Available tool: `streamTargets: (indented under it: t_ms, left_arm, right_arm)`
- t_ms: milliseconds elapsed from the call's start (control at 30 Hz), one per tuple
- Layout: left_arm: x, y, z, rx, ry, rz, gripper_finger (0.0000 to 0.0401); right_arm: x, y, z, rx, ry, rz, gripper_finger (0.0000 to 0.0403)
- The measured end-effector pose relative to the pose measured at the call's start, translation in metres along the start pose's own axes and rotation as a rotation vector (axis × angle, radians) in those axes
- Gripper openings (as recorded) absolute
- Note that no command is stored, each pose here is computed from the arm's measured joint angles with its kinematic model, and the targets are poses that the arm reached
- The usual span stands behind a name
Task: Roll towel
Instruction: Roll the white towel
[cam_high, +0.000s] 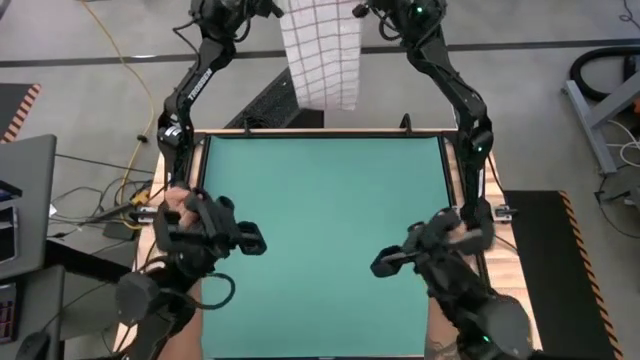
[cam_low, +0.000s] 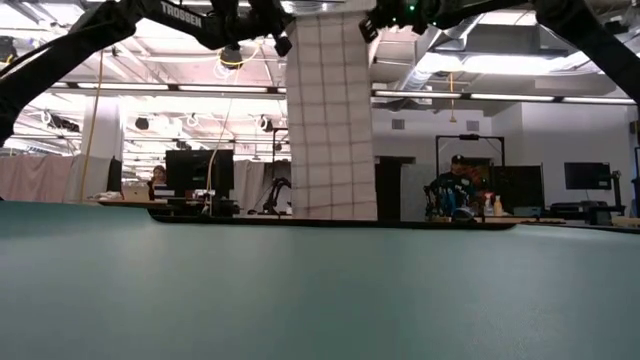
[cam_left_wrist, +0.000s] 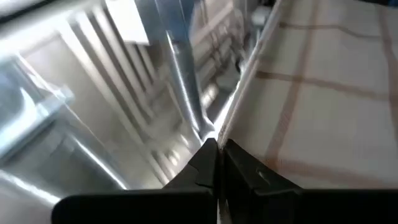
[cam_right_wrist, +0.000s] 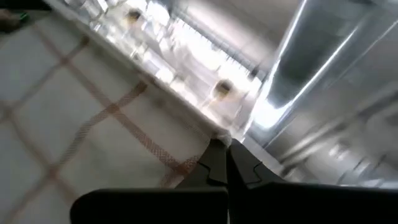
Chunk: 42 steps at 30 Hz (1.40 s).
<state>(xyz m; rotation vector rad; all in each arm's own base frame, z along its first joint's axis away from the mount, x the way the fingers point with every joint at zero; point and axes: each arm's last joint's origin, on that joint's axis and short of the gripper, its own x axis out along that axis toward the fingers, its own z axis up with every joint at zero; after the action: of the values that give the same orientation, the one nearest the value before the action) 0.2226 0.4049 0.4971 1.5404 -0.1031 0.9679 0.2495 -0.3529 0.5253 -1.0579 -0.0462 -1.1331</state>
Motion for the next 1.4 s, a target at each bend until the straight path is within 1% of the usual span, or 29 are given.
streamTargets:
  t_ms: [67,167,267,400,500,667,767,867,967,1033,1100,1200,1300,1400]
  left_arm:
    - [0.0,-0.005,-0.003,-0.106,0.071,-0.058,0.0]
    - [-0.004,-0.008,-0.004,-0.283,0.16,-0.204,0.0]
    - [-0.013,-0.007,0.002,-0.422,0.261,-0.403,0.0]
    - [-0.031,-0.013,0.015,-0.587,0.425,-0.658,0.0]
    - [-0.044,-0.014,0.024,-0.707,0.529,-0.797,0.0]
    - [-0.067,-0.013,0.034,-0.872,0.721,-0.972,0.0]
    - [-0.079,-0.009,0.047,-0.937,0.796,-1.076,0.0]
    - [-0.087,-0.001,0.06,-1.015,0.835,-1.138,0.0]
    - [-0.093,0.003,0.079,-1.094,0.847,-1.226,0.0]
    - [-0.094,0.003,0.095,-1.118,0.838,-1.279,0.0]
    - [-0.095,0.005,0.113,-1.121,0.83,-1.324,0.0]
    - [-0.095,0.009,0.147,-1.098,0.803,-1.381,0.0]
    - [-0.096,0.011,0.184,-1.079,0.784,-1.429,0.0]
    - [-0.099,0.012,0.225,-1.048,0.729,-1.495,0.0]
  right_arm:
    - [-0.001,0.008,-0.007,0.034,0.098,0.069,0.0004]
    - [-0.004,0.019,-0.017,0.076,0.219,0.174,0.0004]
    - [-0.011,0.025,-0.022,0.111,0.327,0.291,0.0004]
    - [-0.025,0.04,-0.022,0.151,0.46,0.472,0.0004]
    - [-0.034,0.049,-0.024,0.184,0.529,0.592,0.0004]
    - [-0.05,0.06,-0.011,0.322,0.574,0.783,0.0004]
    - [-0.062,0.069,0.006,0.35,0.616,0.869,0.0004]
    - [-0.077,0.076,0.025,0.378,0.677,0.962,0.0003]
    - [-0.095,0.082,0.045,0.406,0.758,1.055,0.0003]
    - [-0.108,0.085,0.062,0.399,0.807,1.095,0.0003]
    - [-0.122,0.086,0.083,0.35,0.84,1.096,0.0003]
    - [-0.144,0.086,0.116,0.292,0.853,1.103,0.0003]
    - [-0.165,0.085,0.15,0.289,0.827,1.104,0.0003]
    - [-0.186,0.085,0.182,0.288,0.795,1.098,0.0003]
